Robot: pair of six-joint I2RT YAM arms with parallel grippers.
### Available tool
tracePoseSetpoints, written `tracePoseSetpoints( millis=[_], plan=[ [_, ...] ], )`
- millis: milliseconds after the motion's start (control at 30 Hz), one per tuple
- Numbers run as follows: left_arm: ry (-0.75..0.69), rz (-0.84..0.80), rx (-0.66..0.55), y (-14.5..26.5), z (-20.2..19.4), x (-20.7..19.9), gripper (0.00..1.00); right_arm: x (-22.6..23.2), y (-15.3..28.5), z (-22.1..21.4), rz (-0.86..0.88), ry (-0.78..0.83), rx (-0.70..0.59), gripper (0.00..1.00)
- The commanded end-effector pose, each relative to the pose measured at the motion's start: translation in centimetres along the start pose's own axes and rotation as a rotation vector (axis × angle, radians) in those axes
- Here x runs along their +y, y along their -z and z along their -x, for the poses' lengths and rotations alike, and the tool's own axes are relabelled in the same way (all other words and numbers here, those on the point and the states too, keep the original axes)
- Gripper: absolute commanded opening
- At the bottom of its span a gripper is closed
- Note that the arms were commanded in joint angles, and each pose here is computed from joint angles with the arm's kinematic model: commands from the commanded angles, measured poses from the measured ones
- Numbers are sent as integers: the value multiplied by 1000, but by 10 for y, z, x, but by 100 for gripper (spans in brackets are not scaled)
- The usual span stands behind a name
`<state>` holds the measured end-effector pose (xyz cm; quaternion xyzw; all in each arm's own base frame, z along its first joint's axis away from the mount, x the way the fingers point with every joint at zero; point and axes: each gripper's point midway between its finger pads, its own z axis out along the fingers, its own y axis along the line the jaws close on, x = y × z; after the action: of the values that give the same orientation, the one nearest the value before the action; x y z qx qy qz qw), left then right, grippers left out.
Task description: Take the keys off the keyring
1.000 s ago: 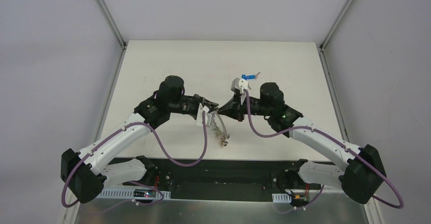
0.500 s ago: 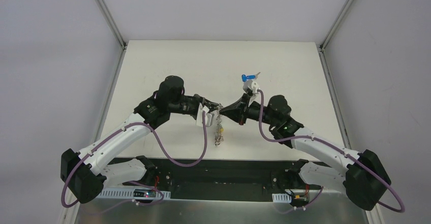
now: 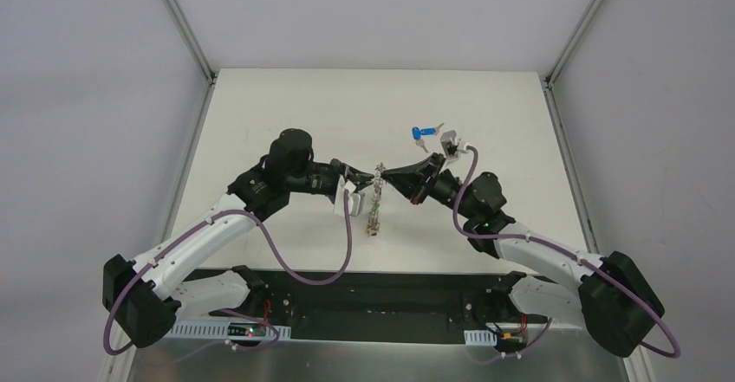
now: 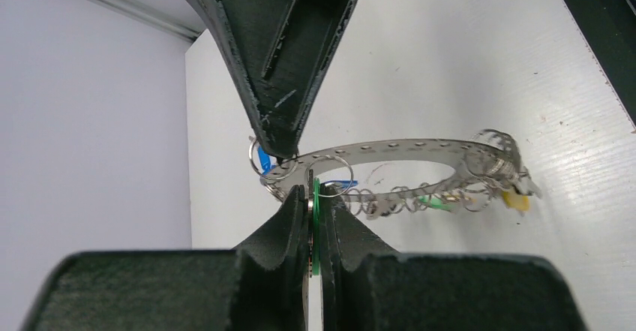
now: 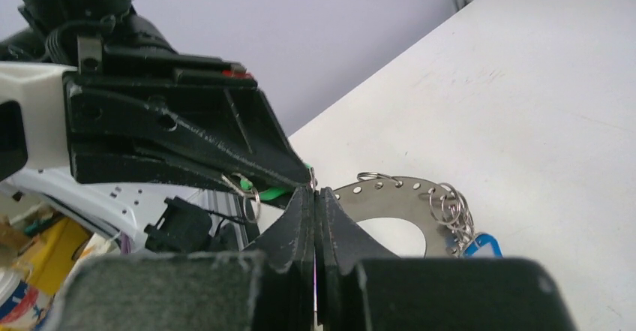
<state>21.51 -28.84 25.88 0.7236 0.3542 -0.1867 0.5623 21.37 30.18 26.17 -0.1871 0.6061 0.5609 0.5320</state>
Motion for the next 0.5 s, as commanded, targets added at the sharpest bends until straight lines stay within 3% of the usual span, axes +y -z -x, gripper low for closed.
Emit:
tracePoseSetpoints(
  millis=[0,333,467],
  plan=[
    [-48,8,-77,3,23,5,0,12,-1,51,28,-14,-209,0],
    [-47,10,-74,3,22,5,0,7,1,53,19,-18,-215,0],
    [-20,25,-47,2,17,9,0,-17,3,57,-95,-11,-194,0]
  ],
)
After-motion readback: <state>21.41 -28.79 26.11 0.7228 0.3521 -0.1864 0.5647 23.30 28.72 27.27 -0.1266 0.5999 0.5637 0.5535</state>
